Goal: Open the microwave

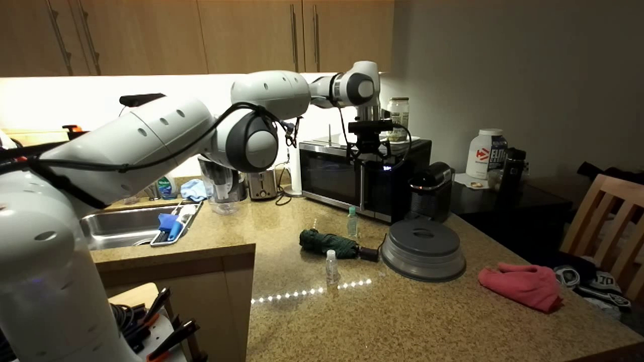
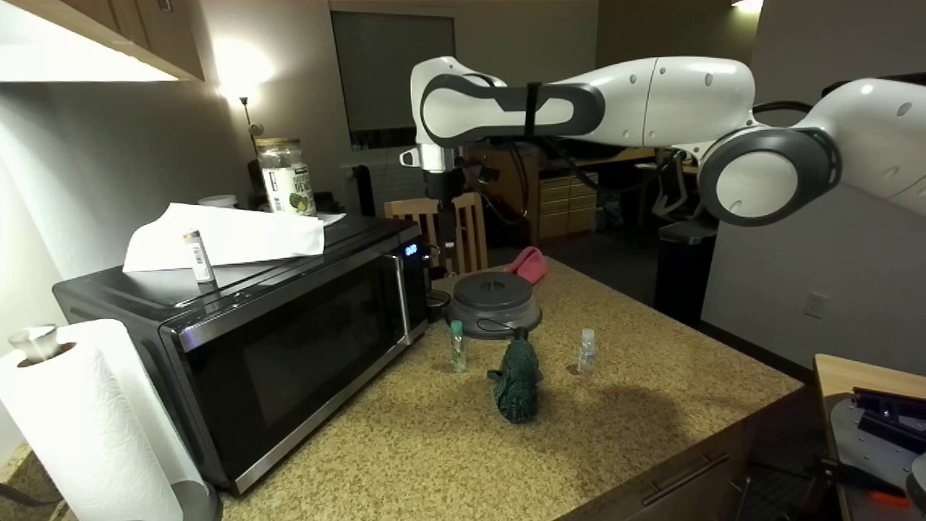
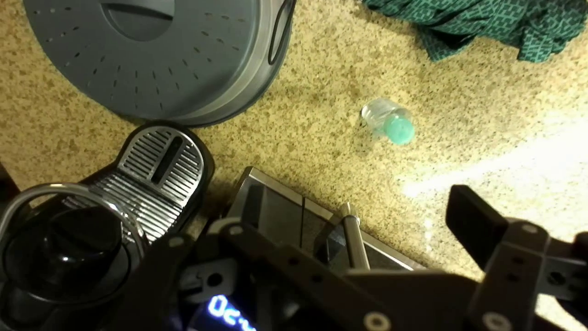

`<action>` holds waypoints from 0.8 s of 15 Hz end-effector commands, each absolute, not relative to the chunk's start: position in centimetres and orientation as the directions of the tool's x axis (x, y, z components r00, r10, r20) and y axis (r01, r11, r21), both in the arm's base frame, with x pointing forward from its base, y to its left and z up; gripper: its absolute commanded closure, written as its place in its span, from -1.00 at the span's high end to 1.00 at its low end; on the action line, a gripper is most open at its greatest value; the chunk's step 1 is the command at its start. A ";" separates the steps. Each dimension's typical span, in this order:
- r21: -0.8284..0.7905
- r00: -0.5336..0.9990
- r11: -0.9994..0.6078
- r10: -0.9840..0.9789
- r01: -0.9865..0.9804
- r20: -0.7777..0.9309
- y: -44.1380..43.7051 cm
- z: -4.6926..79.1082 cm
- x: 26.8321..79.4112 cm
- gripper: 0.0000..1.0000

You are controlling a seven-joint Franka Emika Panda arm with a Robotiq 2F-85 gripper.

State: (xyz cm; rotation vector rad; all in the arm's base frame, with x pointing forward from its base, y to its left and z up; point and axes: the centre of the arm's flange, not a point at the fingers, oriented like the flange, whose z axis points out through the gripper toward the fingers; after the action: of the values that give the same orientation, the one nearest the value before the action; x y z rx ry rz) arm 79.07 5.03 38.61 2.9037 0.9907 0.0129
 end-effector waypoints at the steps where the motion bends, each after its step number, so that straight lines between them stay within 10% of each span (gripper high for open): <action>1: 0.112 0.788 -0.785 0.615 0.610 0.018 6.6 38.7 83.1 1.00; 12: 0.151 0.800 -0.800 0.595 0.581 0.075 8.5 37.6 83.6 1.00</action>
State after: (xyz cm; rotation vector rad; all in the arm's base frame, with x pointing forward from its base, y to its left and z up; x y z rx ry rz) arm 80.26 8.09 37.17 2.8704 0.9945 0.1549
